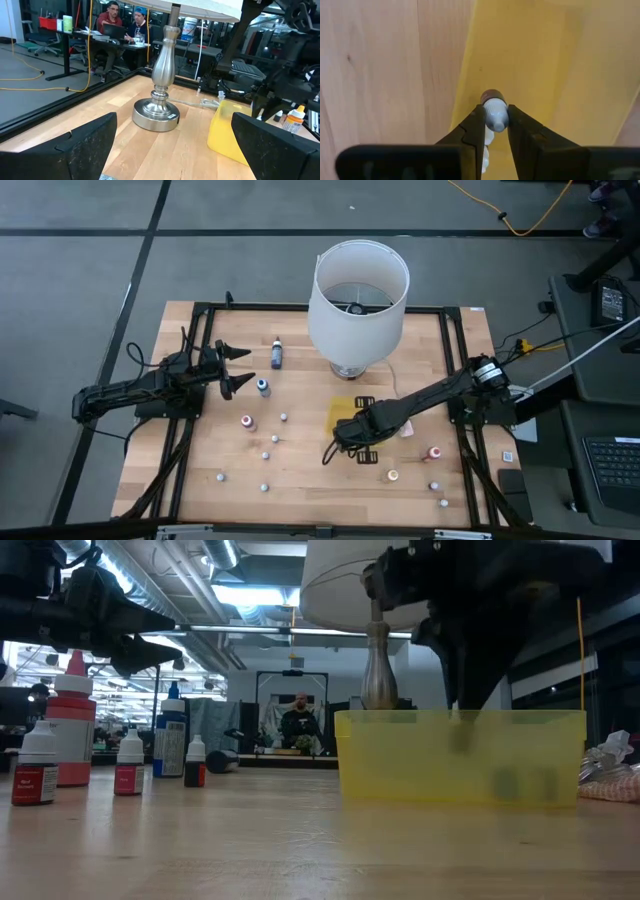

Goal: Pick & Place food coloring
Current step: Put the purple food coloring bottle into the yellow bin

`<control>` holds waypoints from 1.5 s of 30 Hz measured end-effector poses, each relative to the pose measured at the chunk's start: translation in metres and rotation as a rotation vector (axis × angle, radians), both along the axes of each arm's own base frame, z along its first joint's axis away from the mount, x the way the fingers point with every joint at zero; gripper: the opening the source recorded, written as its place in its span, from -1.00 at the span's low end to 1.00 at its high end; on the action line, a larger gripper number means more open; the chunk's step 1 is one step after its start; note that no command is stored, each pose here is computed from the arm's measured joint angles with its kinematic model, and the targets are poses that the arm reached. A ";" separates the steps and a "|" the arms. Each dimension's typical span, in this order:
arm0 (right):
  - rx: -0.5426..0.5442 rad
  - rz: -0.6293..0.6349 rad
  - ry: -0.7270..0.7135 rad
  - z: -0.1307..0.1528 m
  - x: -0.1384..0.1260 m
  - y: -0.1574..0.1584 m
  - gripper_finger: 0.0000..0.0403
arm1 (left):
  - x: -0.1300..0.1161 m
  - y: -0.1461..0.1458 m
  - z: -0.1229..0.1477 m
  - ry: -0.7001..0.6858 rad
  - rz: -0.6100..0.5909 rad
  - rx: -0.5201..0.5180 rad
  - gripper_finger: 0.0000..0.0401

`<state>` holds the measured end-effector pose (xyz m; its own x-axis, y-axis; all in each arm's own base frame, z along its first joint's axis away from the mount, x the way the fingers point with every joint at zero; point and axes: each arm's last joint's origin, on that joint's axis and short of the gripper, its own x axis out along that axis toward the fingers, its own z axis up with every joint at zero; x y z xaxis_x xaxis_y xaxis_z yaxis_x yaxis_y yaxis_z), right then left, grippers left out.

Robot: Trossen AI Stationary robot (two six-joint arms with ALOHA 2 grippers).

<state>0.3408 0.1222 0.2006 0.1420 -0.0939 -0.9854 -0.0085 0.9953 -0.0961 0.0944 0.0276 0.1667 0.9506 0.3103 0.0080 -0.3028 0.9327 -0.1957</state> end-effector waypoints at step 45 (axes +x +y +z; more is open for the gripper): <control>0.052 -0.037 0.017 -0.018 -0.003 -0.007 -0.42 | 0.000 0.000 0.000 0.000 0.000 0.000 0.94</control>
<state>0.3375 0.1152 0.1825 0.1228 -0.0473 -0.9913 0.0267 0.9987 -0.0444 0.0944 0.0276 0.1667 0.9507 0.3099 0.0082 -0.3024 0.9329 -0.1957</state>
